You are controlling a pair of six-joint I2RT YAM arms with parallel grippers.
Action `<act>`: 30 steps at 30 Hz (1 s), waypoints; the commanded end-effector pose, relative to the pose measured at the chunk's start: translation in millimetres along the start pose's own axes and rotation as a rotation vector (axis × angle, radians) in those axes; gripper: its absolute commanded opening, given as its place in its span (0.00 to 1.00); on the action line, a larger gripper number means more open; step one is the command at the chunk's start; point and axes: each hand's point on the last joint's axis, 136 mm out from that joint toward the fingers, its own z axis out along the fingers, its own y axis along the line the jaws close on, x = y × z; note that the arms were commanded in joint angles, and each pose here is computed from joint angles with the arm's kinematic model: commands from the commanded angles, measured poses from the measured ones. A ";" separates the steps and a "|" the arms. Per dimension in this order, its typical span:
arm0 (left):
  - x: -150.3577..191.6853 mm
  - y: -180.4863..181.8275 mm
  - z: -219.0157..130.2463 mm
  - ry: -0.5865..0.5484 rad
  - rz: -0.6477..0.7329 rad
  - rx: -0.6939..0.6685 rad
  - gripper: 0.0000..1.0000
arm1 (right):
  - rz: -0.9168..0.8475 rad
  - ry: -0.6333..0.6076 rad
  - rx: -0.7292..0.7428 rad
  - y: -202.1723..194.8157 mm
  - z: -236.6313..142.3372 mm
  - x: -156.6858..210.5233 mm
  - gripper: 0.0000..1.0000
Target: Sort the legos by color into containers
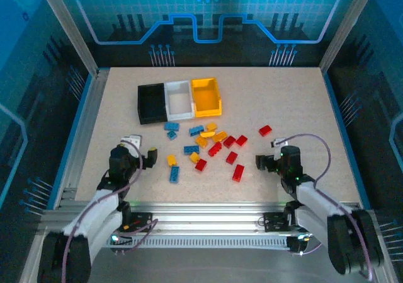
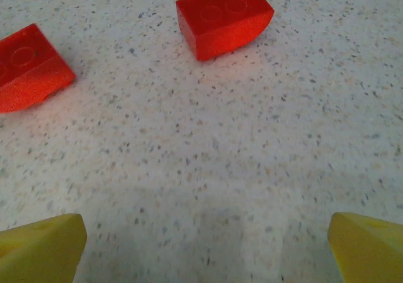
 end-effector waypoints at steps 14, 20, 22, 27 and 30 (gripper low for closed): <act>-72.7 23.1 90.7 -0.167 -0.119 -0.023 0.99 | -0.070 -0.298 0.002 -16.9 57.7 -128.4 1.00; -73.4 23.2 90.7 -0.169 -0.119 -0.024 0.99 | -0.070 -0.298 0.000 -16.3 57.6 -128.1 1.00; -73.0 23.4 90.8 -0.168 -0.119 -0.024 0.99 | -0.070 -0.297 0.002 -16.6 57.7 -128.0 1.00; -72.3 23.1 90.7 -0.166 -0.119 -0.024 0.99 | -0.070 -0.298 0.001 -16.5 57.6 -128.1 1.00; -72.9 23.3 90.8 -0.167 -0.119 -0.024 0.99 | -0.070 -0.299 0.001 -16.5 57.6 -128.7 1.00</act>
